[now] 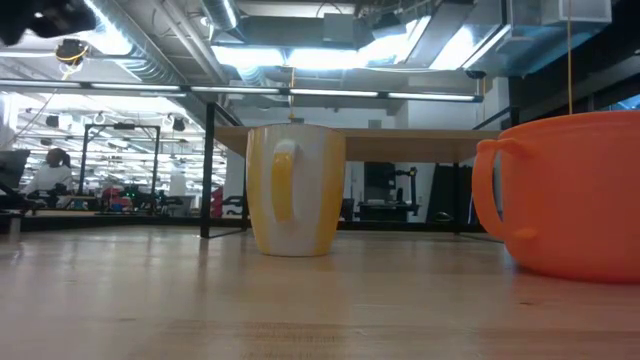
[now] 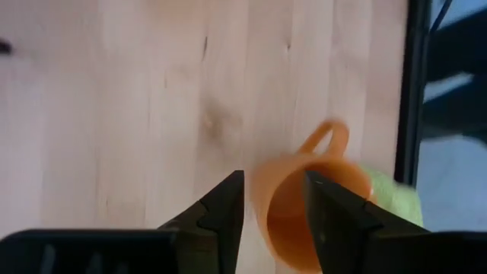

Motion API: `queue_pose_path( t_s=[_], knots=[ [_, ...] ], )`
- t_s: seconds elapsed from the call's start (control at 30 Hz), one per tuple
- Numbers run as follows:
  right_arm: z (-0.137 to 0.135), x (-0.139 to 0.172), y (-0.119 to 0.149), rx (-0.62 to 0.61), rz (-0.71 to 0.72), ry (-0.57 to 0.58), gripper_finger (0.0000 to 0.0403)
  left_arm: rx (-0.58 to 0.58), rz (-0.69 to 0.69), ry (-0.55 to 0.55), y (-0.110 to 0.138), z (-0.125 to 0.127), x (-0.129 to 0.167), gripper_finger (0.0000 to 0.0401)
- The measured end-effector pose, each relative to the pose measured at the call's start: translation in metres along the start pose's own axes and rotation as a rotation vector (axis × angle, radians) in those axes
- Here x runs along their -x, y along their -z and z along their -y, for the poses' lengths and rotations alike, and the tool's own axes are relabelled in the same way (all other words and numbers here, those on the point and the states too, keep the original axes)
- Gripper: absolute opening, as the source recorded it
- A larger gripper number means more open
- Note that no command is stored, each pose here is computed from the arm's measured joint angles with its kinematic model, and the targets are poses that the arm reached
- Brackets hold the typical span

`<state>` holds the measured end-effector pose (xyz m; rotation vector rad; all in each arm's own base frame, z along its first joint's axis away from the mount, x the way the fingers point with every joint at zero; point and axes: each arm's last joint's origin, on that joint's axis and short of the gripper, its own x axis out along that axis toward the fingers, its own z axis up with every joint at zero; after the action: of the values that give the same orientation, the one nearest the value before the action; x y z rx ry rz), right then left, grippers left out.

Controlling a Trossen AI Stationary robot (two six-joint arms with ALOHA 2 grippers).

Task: Stack small to large cups/mugs on shelf
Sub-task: Put the yellow mug on the shelf

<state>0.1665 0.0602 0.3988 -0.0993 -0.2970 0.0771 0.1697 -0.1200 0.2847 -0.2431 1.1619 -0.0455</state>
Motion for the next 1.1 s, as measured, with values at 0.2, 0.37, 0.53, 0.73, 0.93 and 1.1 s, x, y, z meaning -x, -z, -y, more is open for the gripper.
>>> queue_pose_path(
  t_s=[0.2, 0.37, 0.53, 0.73, 0.93, 1.1],
  knots=[
    [0.0, 0.0, 0.0, -0.041, 0.0, 0.0, 0.0035, -0.203, 0.111, -0.014, -0.019, -0.011, 0.002, 0.0126],
    [0.0, 0.0, 0.0, -0.044, 0.001, 0.0, 0.0035, -0.477, 0.119, -0.078, -0.043, -0.022, 0.003, 0.0128],
    [0.0, 0.0, 0.0, -0.045, 0.001, 0.0, 0.0035, -0.672, 0.124, -0.17, -0.08, -0.043, 0.003, 0.0127],
    [0.0, 0.0, 0.0, -0.045, 0.001, 0.001, 0.0035, -0.834, 0.037, -0.104, -0.113, -0.067, -0.017, 0.0125],
    [0.0, 0.0, 0.0, -0.123, 0.001, 0.001, 0.0035, -1.043, -0.041, -0.04, -0.126, -0.072, -0.043, 0.0125],
    [0.0, 0.0, 0.001, -0.218, -0.016, -0.001, 0.0035, -1.184, -0.033, -0.033, -0.13, -0.066, -0.057, 0.0125]
  ],
)
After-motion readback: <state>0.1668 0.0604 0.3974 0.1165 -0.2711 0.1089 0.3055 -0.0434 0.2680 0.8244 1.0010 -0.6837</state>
